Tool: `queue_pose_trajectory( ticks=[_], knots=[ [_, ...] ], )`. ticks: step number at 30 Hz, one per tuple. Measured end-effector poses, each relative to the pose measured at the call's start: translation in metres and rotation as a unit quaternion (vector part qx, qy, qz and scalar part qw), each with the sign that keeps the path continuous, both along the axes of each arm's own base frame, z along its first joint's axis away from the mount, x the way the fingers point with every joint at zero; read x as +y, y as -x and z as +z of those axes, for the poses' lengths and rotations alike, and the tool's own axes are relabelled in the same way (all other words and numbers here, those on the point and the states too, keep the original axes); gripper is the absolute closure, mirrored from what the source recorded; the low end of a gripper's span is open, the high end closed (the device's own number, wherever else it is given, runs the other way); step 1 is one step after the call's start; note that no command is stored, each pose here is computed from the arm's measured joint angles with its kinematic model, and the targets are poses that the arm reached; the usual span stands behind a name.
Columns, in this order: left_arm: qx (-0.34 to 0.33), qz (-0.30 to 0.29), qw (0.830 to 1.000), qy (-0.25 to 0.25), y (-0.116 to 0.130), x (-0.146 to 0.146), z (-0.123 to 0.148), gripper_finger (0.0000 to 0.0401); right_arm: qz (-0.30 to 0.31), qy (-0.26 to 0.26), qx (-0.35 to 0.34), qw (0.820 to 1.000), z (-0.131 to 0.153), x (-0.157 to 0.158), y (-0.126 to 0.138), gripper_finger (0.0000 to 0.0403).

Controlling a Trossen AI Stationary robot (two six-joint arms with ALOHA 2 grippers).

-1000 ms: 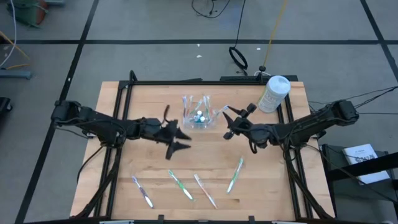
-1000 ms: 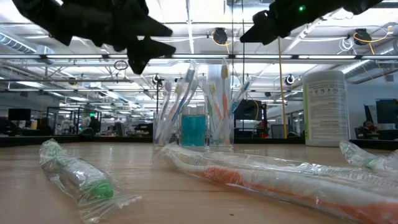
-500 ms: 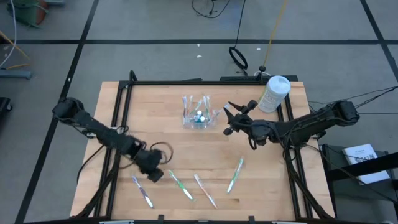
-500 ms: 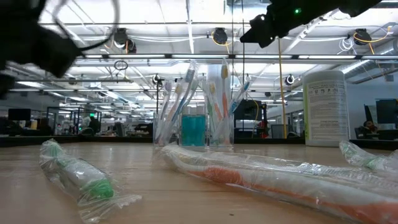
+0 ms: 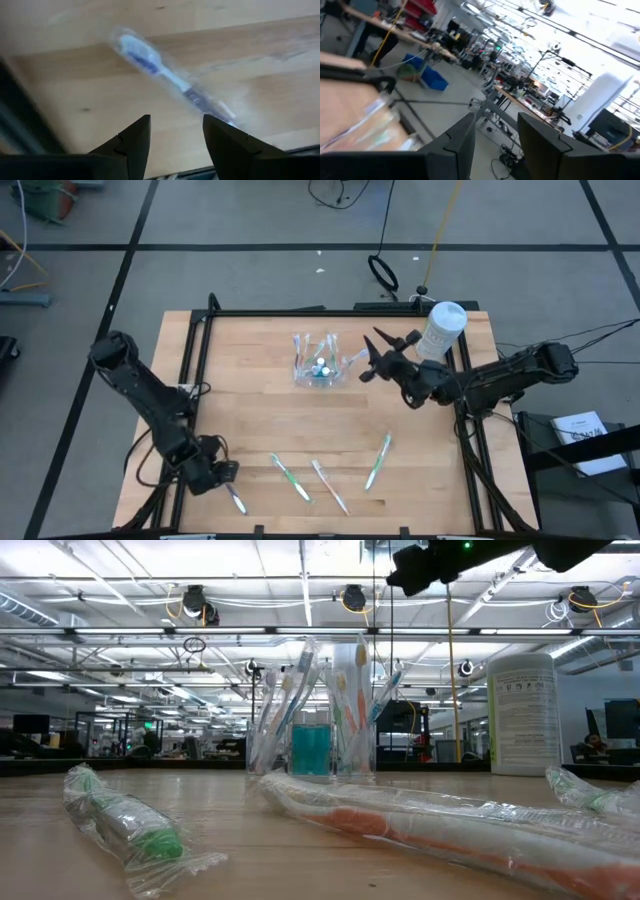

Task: Pick & Place Toothbrushes
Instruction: Put the purple toothbrush into the transparent organizer

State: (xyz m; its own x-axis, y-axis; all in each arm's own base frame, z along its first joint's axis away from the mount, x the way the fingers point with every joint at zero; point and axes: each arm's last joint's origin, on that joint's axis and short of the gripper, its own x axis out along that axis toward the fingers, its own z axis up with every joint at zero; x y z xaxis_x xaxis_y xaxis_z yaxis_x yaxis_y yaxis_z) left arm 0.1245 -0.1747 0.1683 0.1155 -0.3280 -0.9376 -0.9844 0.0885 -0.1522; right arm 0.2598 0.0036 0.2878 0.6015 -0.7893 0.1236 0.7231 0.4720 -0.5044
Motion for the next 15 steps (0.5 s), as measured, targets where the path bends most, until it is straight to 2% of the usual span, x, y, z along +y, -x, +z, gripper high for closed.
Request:
queue_pose_trajectory(
  ticks=[3,5,11,15],
  knots=[
    [-0.028,0.012,0.998,-0.062,0.002,0.001,-0.006,0.0215,-0.001,0.001,-0.029,1.000,0.005,-0.006,0.001,0.0261],
    [-0.030,0.016,0.996,-0.080,0.001,0.002,-0.010,0.0215,0.014,-0.001,-0.045,0.999,0.006,-0.010,0.000,0.0261],
    [0.037,0.002,0.998,-0.053,0.000,-0.006,-0.023,0.0215,0.100,0.002,-0.078,0.992,0.008,-0.022,-0.003,0.0261],
    [0.019,-0.004,0.997,-0.069,-0.003,-0.009,-0.028,0.0215,0.144,-0.002,-0.094,0.985,0.009,-0.027,-0.005,0.0261]
  ],
)
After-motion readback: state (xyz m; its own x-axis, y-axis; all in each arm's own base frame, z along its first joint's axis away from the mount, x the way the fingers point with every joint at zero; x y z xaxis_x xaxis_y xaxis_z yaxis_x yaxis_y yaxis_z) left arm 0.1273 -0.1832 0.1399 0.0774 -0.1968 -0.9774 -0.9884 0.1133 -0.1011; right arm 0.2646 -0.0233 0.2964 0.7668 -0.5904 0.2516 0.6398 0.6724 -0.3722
